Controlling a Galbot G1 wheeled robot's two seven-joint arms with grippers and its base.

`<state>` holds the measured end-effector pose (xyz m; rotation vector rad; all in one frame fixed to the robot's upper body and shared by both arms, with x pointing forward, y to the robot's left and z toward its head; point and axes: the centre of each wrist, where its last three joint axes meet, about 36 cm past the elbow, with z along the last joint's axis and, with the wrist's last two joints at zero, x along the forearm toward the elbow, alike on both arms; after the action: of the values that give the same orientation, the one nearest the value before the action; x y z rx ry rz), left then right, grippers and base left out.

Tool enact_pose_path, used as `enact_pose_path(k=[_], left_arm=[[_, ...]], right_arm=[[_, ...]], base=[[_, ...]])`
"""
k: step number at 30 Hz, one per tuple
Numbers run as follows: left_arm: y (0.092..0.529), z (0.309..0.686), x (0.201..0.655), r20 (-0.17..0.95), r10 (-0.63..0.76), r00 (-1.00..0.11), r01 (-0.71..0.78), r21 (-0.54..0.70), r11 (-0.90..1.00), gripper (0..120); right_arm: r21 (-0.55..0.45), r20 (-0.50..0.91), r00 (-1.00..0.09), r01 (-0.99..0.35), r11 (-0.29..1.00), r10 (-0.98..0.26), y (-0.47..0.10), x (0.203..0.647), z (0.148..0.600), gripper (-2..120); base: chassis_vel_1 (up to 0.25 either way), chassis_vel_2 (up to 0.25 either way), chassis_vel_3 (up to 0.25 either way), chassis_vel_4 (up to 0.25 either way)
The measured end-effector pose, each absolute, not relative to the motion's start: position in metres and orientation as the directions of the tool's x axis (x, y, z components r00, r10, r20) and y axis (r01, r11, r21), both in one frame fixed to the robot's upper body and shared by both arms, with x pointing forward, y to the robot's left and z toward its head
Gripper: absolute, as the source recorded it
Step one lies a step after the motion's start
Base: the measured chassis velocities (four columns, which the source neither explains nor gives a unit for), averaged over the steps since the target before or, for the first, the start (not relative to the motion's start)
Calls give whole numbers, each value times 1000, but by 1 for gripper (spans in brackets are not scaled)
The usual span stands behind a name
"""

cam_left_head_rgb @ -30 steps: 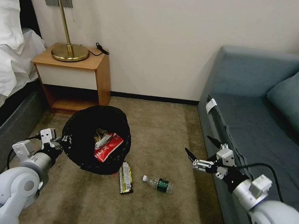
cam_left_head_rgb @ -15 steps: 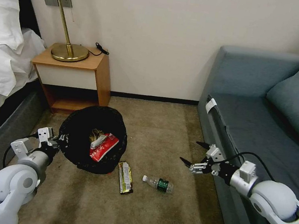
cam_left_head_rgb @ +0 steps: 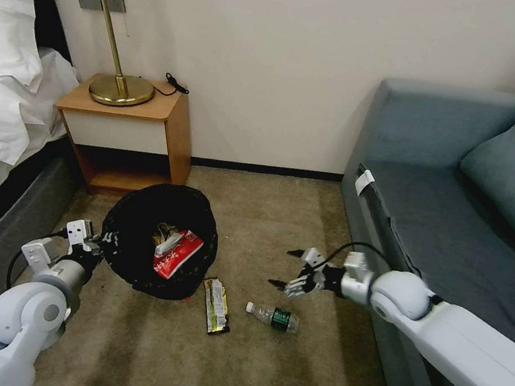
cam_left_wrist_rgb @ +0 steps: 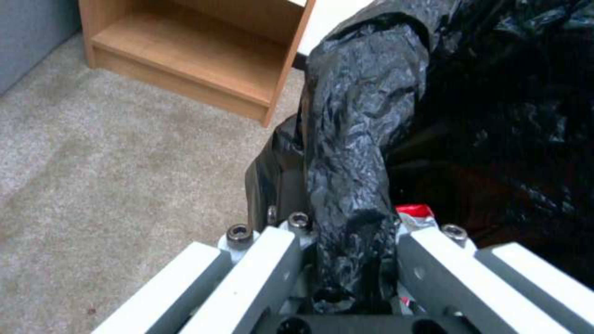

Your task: Pick up the trash bin, then pick up the garbage on the floor and place it into the trash bin.

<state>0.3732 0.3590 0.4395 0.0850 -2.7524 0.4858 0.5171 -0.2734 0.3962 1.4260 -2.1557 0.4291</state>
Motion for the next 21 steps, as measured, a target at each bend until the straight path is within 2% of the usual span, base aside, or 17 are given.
enact_pose_path(k=[7, 14, 21], left_arm=[[364, 436, 373, 342, -6, -940, -124, -323, 938, 2], [365, 438, 376, 334, -5, -943, -121, -327, 937, 2], [368, 438, 378, 328, -3, -945, -117, -329, 937, 2]], right_arm=[[116, 630, -170, -944, 309, -758, -275, 551, 383, 100], [152, 665, -107, -950, 274, -739, -276, 573, 377, 100], [204, 705, -53, -940, 274, -707, -285, 588, 345, 100]], base=[[0, 0, 0, 0], [0, 0, 0, 0], [0, 0, 0, 0]])
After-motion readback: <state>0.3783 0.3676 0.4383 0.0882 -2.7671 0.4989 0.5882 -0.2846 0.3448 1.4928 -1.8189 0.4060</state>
